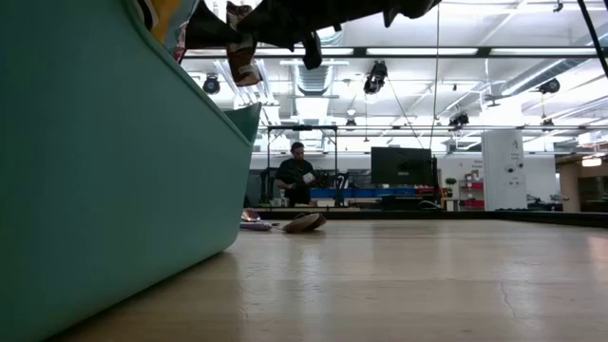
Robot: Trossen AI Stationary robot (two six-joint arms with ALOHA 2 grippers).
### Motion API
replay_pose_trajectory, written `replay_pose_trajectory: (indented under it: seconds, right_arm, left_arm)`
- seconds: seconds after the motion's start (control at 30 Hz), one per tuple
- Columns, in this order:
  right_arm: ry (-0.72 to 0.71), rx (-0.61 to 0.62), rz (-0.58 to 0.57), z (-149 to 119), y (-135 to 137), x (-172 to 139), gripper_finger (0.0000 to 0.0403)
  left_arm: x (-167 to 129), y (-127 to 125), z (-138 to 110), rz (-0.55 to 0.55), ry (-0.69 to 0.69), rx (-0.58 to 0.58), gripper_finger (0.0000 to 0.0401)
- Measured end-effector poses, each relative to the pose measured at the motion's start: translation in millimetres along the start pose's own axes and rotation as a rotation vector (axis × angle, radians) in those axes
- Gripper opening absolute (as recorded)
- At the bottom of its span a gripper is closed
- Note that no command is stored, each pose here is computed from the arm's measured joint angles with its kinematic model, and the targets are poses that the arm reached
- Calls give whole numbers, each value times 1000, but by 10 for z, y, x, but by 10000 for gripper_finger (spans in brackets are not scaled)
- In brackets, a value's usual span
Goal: Pick & Place Food Item
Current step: Put the orange seasoning pack into the pink bin
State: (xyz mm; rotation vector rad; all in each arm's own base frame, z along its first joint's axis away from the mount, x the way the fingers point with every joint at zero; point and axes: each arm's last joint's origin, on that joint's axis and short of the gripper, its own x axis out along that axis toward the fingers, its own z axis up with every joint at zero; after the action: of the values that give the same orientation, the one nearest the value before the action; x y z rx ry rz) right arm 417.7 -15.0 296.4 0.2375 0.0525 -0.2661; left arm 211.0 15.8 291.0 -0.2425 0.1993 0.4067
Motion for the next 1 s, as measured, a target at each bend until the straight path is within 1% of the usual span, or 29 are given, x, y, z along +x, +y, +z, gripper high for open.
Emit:
replay_pose_trajectory:
  seconds: [0.1,0.3,0.4,0.53,0.67,0.87,0.93,1.0]
  right_arm:
    - [-9,58,4,9,3,0,86]
    - [-17,83,13,17,12,-1,155]
    - [-19,153,18,20,16,-2,187]
    - [-17,158,22,20,16,-2,218]
    - [-17,153,22,20,15,-2,231]
    - [-21,146,7,20,11,-2,233]
    - [-31,141,-31,20,-1,-2,233]
    - [-54,142,-103,26,-20,-5,233]
  left_arm:
    - [0,0,2,0,-2,0,0]
    - [0,0,1,1,-1,0,0]
    - [0,1,0,3,-1,1,0]
    - [0,1,-2,3,1,2,0]
    - [0,1,-2,4,1,2,0]
    - [0,2,-2,5,0,2,0]
    - [0,3,-1,8,0,2,0]
    - [0,3,-2,9,0,2,0]
